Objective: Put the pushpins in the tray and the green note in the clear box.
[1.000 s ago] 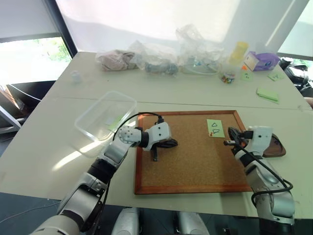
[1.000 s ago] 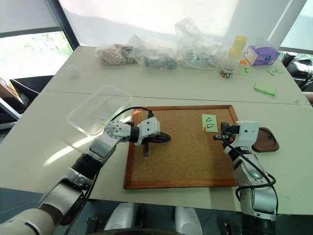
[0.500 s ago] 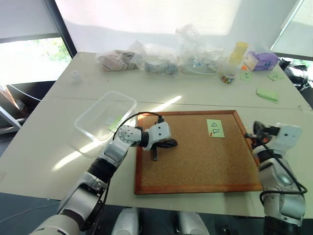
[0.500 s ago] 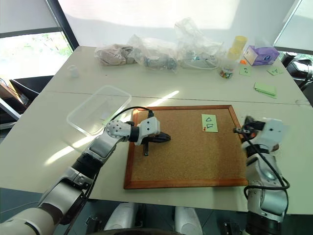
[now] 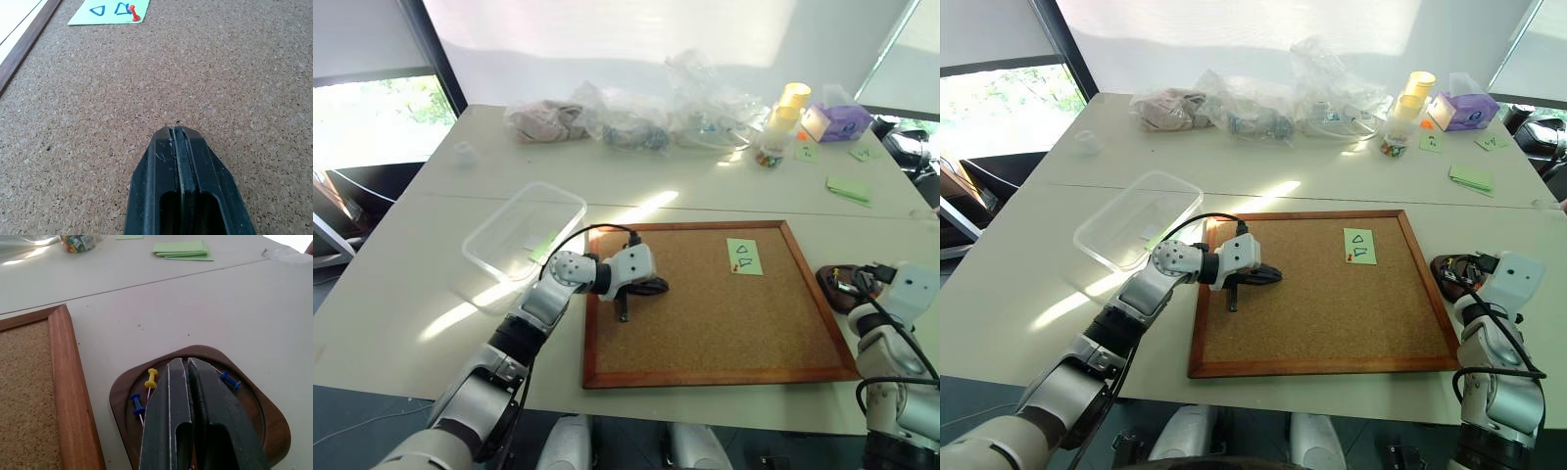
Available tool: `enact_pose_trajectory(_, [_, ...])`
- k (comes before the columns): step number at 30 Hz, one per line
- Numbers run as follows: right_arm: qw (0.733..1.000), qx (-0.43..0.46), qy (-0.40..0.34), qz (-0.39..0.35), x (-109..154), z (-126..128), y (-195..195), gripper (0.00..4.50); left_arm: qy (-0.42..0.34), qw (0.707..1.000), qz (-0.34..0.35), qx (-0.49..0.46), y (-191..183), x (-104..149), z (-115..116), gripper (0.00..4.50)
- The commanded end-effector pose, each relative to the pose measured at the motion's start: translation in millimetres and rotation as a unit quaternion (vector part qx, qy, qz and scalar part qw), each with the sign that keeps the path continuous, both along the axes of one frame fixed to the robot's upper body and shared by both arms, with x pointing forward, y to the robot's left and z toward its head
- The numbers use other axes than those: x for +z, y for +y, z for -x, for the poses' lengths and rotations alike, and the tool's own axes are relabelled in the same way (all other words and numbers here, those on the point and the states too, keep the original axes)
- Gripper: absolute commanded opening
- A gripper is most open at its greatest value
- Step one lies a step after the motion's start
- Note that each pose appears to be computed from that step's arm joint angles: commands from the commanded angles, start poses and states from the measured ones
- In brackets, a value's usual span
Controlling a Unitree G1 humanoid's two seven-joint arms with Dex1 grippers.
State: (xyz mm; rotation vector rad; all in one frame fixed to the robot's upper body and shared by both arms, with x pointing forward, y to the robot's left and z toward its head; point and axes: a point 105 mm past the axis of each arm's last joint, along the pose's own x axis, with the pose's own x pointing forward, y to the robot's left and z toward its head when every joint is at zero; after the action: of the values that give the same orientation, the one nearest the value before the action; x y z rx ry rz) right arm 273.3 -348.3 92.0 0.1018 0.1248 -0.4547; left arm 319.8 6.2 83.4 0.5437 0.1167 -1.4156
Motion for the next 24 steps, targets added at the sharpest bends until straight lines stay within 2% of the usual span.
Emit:
enact_pose_trajectory(1, [1.000,-0.014,-0.016,0.010,11.8,1.0,-10.7,0.05,0.027,0.999,-0.041,-0.001,4.9,-23.5,6.3,0.00])
enact_pose_trajectory(3, [1.000,-0.017,-0.017,0.008,11.7,0.6,-11.9,0.05,0.026,0.999,-0.041,-0.001,5.1,-23.3,6.0,0.00])
enact_pose_trajectory(6, [1.000,-0.017,-0.016,0.007,11.2,0.4,-11.6,0.87,0.026,0.999,-0.041,-0.001,5.1,-23.2,6.0,0.00])
enact_pose_trajectory(13, [1.000,-0.018,-0.024,0.001,12.2,0.7,-10.7,4.48,0.025,0.999,-0.041,0.000,5.3,-22.8,5.6,0.00])
enact_pose_trajectory(19, [0.999,-0.017,-0.034,0.001,15.9,4.7,-9.9,4.48,0.025,0.999,-0.041,-0.001,5.0,-22.6,5.7,0.00])
enact_pose_trajectory(24, [0.998,-0.001,-0.048,-0.038,15.0,3.1,-3.5,4.48,0.026,0.999,-0.040,-0.002,4.1,-22.8,5.9,0.00])
